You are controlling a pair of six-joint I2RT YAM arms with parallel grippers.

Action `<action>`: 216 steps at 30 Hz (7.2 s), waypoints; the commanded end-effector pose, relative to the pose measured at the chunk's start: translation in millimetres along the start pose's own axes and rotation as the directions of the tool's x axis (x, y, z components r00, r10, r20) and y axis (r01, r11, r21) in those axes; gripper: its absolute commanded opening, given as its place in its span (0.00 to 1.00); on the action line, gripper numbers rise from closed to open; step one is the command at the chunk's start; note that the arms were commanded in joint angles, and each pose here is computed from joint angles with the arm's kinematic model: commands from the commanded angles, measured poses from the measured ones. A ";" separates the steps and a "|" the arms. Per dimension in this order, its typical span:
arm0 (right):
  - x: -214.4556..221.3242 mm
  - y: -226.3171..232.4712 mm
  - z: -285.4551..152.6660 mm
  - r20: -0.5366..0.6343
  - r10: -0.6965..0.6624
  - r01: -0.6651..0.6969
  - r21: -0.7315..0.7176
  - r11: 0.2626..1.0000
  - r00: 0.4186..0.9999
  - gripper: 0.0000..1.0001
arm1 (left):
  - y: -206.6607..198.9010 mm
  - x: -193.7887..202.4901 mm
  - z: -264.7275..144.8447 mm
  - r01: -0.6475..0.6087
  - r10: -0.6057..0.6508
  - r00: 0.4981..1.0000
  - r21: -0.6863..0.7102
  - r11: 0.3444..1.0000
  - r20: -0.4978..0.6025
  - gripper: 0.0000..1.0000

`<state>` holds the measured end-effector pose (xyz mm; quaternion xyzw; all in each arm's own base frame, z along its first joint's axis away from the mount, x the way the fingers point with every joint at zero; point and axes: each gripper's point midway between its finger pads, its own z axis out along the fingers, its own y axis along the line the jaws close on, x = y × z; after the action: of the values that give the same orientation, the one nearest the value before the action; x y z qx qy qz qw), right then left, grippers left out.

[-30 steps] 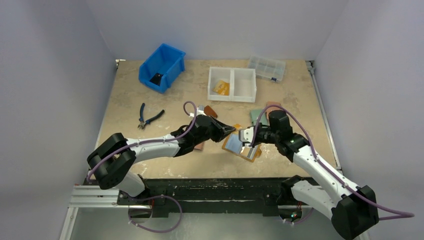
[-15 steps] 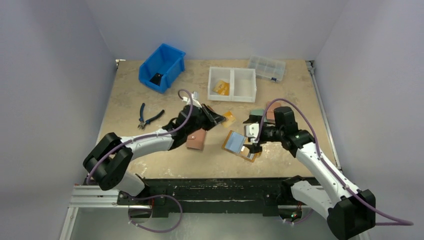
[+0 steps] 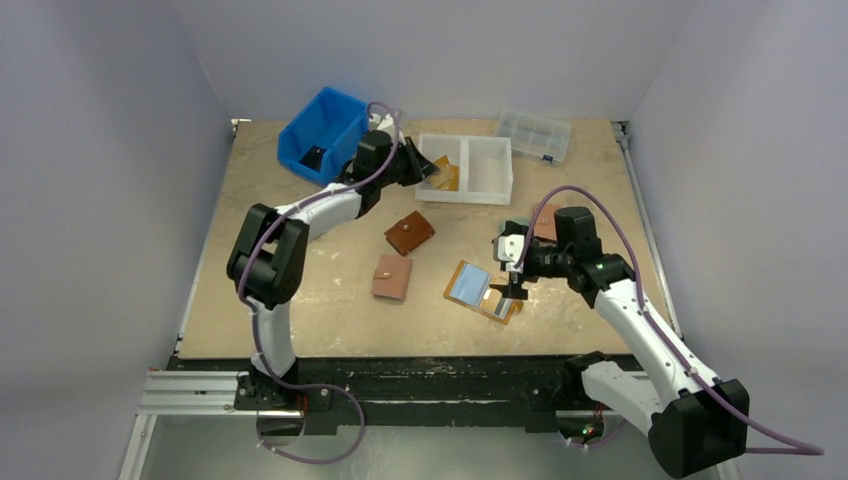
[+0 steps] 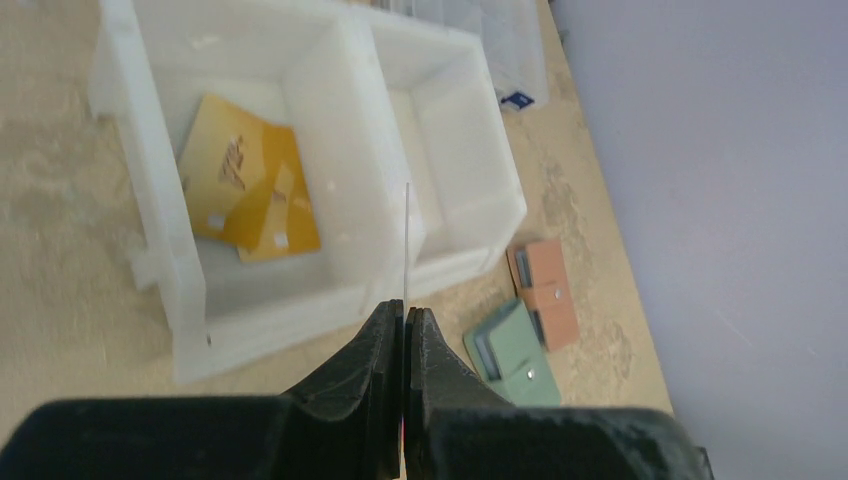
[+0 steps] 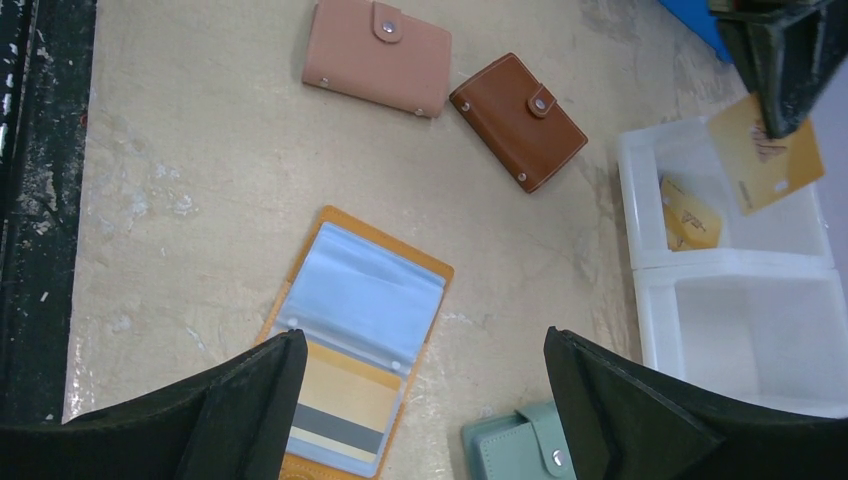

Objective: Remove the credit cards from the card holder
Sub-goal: Place the credit card in the storage box, then remove the credit card from the card holder.

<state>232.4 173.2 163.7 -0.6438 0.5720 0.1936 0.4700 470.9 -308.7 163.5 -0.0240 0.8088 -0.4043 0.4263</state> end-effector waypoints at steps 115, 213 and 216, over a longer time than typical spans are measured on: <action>131.9 66.3 13.1 -0.391 0.043 -0.164 -0.281 0.946 0.919 0.00 | -92.0 272.2 -53.3 0.114 0.004 0.924 0.285 0.952 -0.383 0.20; 42.3 53.6 25.2 -0.127 0.326 -0.349 -0.352 0.868 0.937 0.70 | -116.9 229.2 -134.8 -0.576 0.634 0.771 0.493 0.652 0.063 0.00; 40.0 58.2 24.1 -0.118 0.321 -0.342 -0.386 0.857 0.940 0.57 | -119.7 226.9 -140.6 -0.589 0.639 0.764 0.502 0.633 0.090 0.00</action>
<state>206.8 170.3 84.5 -0.6112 0.6631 0.3337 0.2745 191.7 -386.6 104.8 0.3720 0.6986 -0.4214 0.4427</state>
